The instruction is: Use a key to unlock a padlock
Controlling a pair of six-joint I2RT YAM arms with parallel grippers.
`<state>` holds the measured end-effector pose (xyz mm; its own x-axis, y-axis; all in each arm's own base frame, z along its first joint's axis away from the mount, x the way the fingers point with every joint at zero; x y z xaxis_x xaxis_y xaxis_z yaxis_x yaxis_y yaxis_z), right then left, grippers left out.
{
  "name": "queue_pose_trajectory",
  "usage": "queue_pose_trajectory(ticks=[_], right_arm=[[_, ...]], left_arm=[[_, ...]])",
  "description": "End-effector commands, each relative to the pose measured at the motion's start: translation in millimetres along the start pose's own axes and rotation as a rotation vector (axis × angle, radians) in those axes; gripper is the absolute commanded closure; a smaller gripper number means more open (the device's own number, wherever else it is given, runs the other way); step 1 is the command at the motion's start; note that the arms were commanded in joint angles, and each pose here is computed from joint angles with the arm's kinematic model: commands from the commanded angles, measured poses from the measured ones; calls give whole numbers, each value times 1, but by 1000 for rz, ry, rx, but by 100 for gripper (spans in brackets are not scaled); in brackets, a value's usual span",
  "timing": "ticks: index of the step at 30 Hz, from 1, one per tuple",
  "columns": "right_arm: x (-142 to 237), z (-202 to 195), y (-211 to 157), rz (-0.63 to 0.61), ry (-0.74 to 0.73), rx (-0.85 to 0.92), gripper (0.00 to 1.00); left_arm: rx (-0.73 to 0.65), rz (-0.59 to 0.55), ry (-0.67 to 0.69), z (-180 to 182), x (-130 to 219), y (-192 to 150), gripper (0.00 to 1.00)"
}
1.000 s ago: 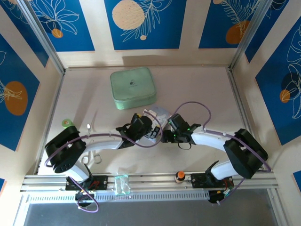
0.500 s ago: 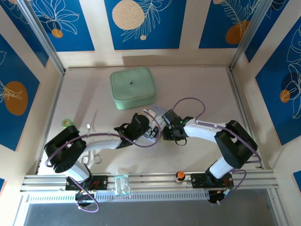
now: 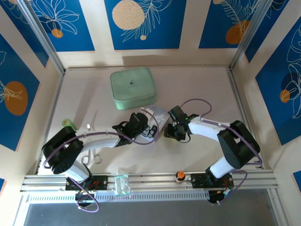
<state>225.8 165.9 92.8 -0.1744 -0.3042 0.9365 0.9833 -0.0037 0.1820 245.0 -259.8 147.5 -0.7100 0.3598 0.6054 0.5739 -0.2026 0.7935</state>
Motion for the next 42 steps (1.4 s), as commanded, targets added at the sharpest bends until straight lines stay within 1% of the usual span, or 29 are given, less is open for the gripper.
queue_pose_trajectory(ticks=[1,5,9,11,14,18,20,22,24,27,29,31,33,37,39,42], right_arm=[[6,-4,18,-129,-69,24,61],[14,-12,17,-101,-167,28,59],[16,-19,21,-106,-151,4,59],[22,-15,24,-136,-121,0,55],[34,-3,29,-172,-69,-14,48],[41,14,41,-216,-30,16,43],[38,17,49,-215,-47,28,43],[26,15,56,-195,-87,37,48],[14,14,58,-152,-148,54,51],[3,17,54,-123,-227,88,53],[-3,16,51,-108,-255,94,52],[-8,16,48,-90,-297,104,53],[-12,17,46,-80,-314,119,52],[-12,20,42,-70,-354,142,53],[-13,21,38,-58,-361,148,54],[-13,22,30,-36,-388,168,54]], left_arm=[[-54,172,152,32,-5,-17,1],[-75,164,159,35,-14,2,1],[-118,135,179,37,-14,13,1],[-111,123,164,36,-11,19,1],[-98,88,137,33,-3,32,1],[-77,47,169,35,15,56,1],[-61,22,176,37,26,65,1],[-37,25,176,39,36,68,1],[3,65,198,43,43,61,1],[110,108,250,48,51,37,1],[163,97,249,44,55,22,0],[188,77,270,40,61,12,0],[195,77,293,35,65,6,1],[199,47,281,13,74,-4,0],[216,55,304,6,72,-13,0],[263,105,318,2,52,-35,0]])
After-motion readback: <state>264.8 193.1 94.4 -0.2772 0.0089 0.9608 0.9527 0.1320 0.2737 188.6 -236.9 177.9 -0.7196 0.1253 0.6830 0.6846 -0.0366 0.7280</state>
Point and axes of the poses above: each hand's point on the last joint's axis, 136 mm out from that joint toward the fingers, its own x axis back along the fingers, its own z axis along the line the jaws close on, y = z × x, the point moved 8 cm from there along x, back along the fingers, and after that the axes turned 11 degrees about x, right-handed, at the moved point
